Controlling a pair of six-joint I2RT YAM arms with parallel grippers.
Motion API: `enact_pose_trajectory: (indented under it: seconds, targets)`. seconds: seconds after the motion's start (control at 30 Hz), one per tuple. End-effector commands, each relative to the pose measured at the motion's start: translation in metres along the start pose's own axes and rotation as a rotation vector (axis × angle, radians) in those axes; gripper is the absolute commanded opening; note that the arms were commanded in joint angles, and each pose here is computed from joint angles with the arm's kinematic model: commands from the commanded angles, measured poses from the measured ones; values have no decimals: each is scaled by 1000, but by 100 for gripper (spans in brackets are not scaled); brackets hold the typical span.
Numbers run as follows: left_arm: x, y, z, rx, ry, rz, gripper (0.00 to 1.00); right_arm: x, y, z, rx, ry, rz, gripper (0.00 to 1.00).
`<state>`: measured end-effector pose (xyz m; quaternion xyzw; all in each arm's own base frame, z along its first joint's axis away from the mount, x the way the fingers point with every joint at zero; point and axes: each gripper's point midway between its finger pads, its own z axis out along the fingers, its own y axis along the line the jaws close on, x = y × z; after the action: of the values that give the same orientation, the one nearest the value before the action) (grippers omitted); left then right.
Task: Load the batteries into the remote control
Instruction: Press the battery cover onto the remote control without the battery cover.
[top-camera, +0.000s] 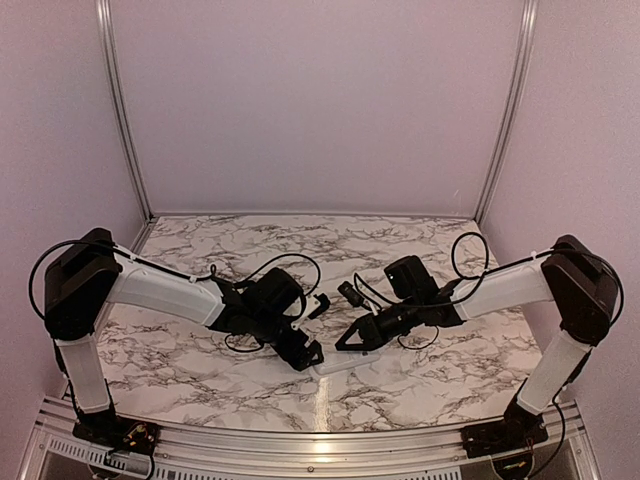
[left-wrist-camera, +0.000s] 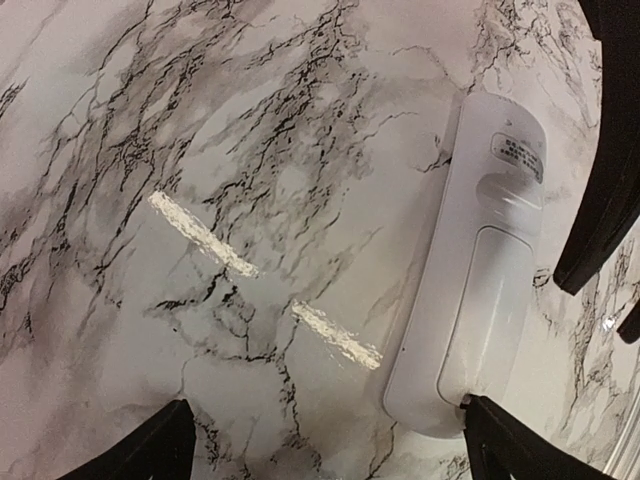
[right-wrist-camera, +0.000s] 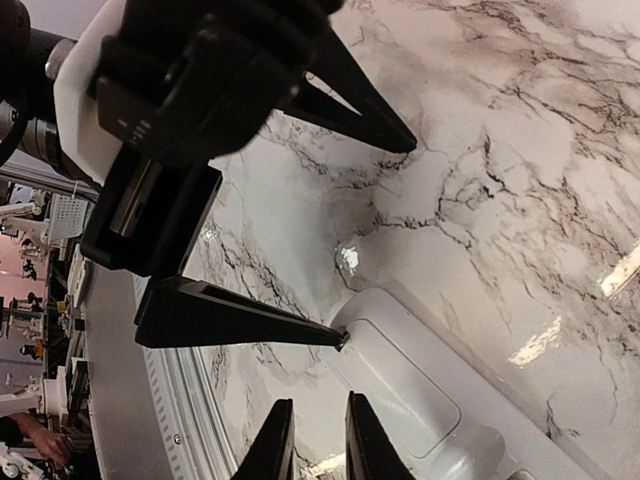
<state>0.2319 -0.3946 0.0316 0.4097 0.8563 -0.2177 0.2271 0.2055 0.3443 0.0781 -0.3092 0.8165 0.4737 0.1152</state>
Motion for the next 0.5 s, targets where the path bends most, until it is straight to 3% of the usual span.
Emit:
enact_pose_trajectory:
  seconds: [0.0,0.47]
  targets:
    - [-2,-3,7,4,6,21,97,-5,3,3,-3,2,-17,17]
    - [3,0,6,-9,20,16,98,2,-4,21,-7,40,5,6]
